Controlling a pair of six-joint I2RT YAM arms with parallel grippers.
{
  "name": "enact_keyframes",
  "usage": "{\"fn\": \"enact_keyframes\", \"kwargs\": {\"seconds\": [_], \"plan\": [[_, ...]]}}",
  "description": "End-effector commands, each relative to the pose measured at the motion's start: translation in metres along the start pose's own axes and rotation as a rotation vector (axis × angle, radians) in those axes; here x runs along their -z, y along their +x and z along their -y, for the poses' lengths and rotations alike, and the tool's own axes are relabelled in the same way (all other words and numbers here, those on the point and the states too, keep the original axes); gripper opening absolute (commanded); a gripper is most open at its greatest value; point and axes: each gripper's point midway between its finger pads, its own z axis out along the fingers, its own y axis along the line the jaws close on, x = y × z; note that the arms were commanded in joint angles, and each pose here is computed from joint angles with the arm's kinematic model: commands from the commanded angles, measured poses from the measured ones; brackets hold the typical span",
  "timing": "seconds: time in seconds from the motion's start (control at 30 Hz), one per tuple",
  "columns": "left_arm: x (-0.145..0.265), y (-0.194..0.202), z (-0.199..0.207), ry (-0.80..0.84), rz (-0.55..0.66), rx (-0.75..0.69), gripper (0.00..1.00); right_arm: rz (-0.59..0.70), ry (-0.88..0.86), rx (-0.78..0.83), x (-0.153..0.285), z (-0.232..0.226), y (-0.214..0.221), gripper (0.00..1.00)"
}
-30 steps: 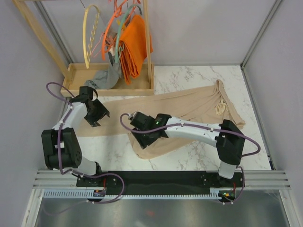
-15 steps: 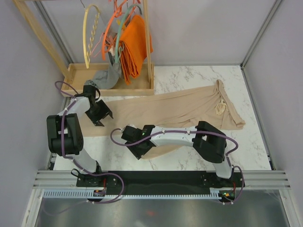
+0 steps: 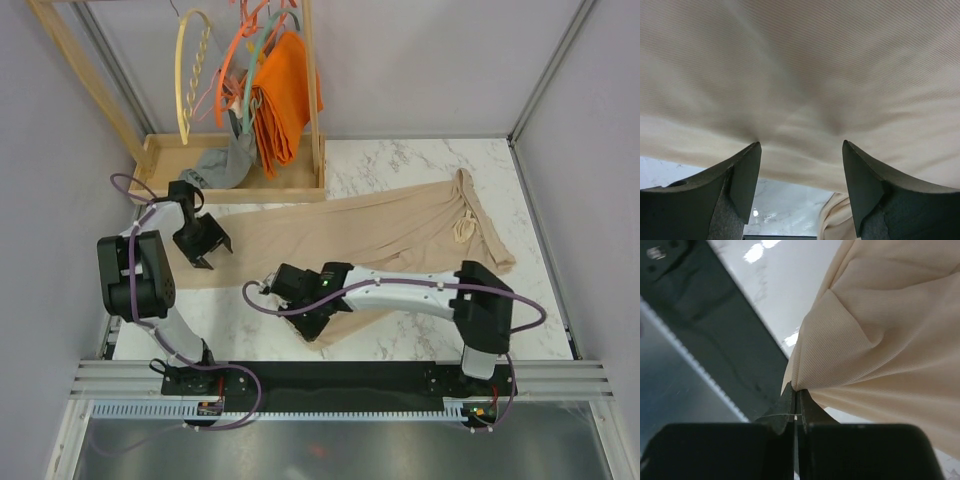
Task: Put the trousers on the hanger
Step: Flatten out the trousers at the center of the board.
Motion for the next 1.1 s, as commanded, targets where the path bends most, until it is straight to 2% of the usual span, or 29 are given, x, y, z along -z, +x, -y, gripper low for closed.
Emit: {"fn": "enact_keyframes", "kwargs": {"seconds": [0.0,0.03,0.27,0.33,0.4,0.5,0.57,0.67,0.7,0.8,0.87,0.93,1.0,1.07], "plan": [[-0.004,-0.011,-0.002,-0.005,-0.007,-0.041,0.74,0.041,-0.308,0.130,0.063,-0.052,0.007,0.00],[-0.005,-0.013,-0.003,-0.008,-0.007,-0.038,0.74,0.022,-0.375,0.125,0.070,-0.059,0.014,0.00],[-0.003,-0.024,-0.007,-0.017,0.015,-0.030,0.74,-0.037,-0.524,0.014,0.085,-0.044,0.036,0.00],[0.004,-0.024,-0.005,-0.008,0.031,-0.026,0.74,-0.068,-0.463,-0.035,0.077,-0.025,0.040,0.14],[0.009,-0.019,-0.005,0.002,0.033,-0.015,0.74,-0.077,-0.408,-0.077,0.067,-0.009,0.039,0.42],[0.022,-0.004,-0.003,0.042,0.032,0.002,0.77,-0.004,-0.254,-0.156,0.065,0.022,0.011,0.57],[0.035,0.010,-0.001,0.076,0.037,0.000,0.77,0.025,-0.182,-0.253,0.065,0.041,0.000,0.62],[0.048,0.031,0.002,0.118,0.033,-0.025,0.77,0.073,-0.084,-0.392,0.070,0.077,-0.009,0.63],[0.056,0.042,0.002,0.144,0.044,-0.038,0.76,0.086,0.019,-0.451,0.070,0.105,-0.007,0.63],[0.069,0.076,0.015,0.236,0.020,-0.088,0.75,0.085,0.191,-0.615,0.069,0.155,0.008,0.60],[0.073,0.099,0.026,0.273,-0.007,-0.135,0.78,0.086,0.273,-0.692,0.071,0.179,0.017,0.57],[0.072,0.130,0.036,0.296,-0.057,-0.221,0.87,0.111,0.357,-0.848,0.079,0.217,0.027,0.56],[0.068,0.146,0.038,0.285,-0.089,-0.276,0.90,0.152,0.388,-1.018,0.090,0.256,0.038,0.56],[0.060,0.166,0.040,0.258,-0.139,-0.344,0.91,0.180,0.387,-1.110,0.099,0.279,0.044,0.56]]}}
